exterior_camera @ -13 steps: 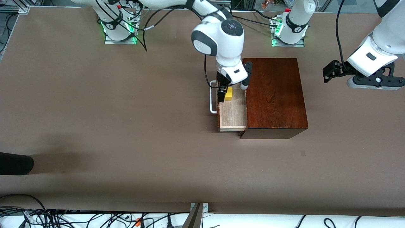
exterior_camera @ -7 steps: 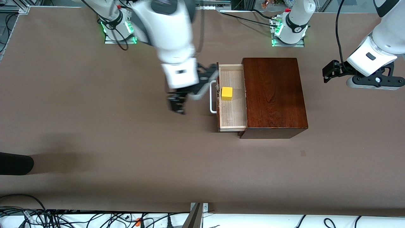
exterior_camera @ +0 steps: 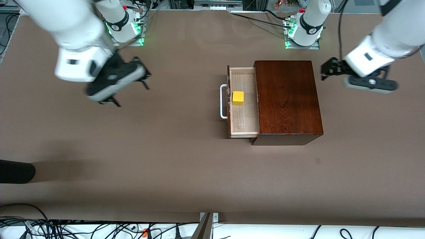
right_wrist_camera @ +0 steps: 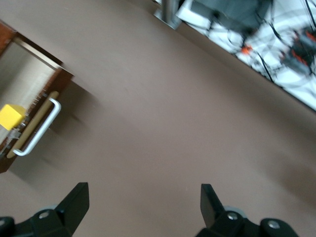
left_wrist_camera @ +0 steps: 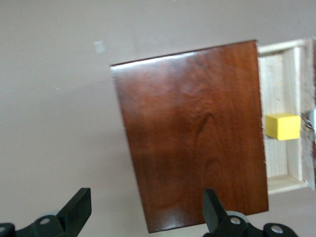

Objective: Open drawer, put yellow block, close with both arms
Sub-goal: 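Withdraw the right gripper while the left gripper reaches the drawer front, then push the drawer shut into the box with the left gripper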

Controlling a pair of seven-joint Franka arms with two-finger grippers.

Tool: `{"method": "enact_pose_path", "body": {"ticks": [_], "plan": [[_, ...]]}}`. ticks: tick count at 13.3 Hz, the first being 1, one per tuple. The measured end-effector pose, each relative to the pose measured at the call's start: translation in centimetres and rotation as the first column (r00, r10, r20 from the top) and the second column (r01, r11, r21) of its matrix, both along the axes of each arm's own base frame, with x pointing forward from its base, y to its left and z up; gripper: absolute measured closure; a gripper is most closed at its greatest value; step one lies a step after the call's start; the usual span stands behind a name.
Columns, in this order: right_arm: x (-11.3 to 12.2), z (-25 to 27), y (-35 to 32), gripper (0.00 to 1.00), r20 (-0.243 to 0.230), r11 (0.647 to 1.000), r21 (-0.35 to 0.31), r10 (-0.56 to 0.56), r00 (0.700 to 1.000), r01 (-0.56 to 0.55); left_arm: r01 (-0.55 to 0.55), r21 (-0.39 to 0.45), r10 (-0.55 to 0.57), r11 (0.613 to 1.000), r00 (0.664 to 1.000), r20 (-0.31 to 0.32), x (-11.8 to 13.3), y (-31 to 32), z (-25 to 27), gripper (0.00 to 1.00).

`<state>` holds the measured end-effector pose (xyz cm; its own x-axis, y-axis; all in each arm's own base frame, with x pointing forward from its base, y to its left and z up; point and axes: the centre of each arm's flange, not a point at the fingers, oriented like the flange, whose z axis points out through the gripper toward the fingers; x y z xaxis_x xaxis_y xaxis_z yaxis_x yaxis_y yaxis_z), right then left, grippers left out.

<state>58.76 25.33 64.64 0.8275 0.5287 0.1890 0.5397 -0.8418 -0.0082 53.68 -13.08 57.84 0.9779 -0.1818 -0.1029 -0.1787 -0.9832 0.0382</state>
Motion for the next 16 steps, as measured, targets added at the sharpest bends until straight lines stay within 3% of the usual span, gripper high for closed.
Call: {"method": "enact_pose_path", "body": {"ticks": [5, 8, 11, 13, 16], "plan": [[-3.8, -0.3, -9.8, 0.00, -0.090, 0.992, 0.014, -0.123, 0.988, 0.125, 0.185, -0.044, -0.186, 0.982, 0.982, -0.029, 0.9, -10.6, -3.4, 0.00], [-3.9, -0.6, -14.1, 0.00, -0.118, 0.981, 0.013, -0.191, 0.974, 0.194, 0.264, -0.086, -0.268, 0.961, 0.962, -0.041, 1.6, -15.8, -6.3, 0.00], [-3.7, -1.0, -16.5, 0.00, -0.135, 0.972, 0.007, -0.233, 0.963, 0.236, 0.363, -0.115, -0.369, 0.925, 0.929, -0.036, -0.1, -22.8, -9.7, 0.00], [-3.7, -1.3, -17.4, 0.00, -0.156, 0.966, -0.002, -0.255, 0.954, 0.258, 0.441, -0.138, -0.449, 0.887, 0.893, -0.026, -1.6, -27.2, -12.4, 0.00], [-3.5, -1.9, -20.8, 0.00, -0.178, 0.950, -0.013, -0.308, 0.934, 0.311, 0.623, -0.189, -0.627, 0.759, 0.778, 0.044, -1.6, -30.8, -16.9, 0.00]]}}
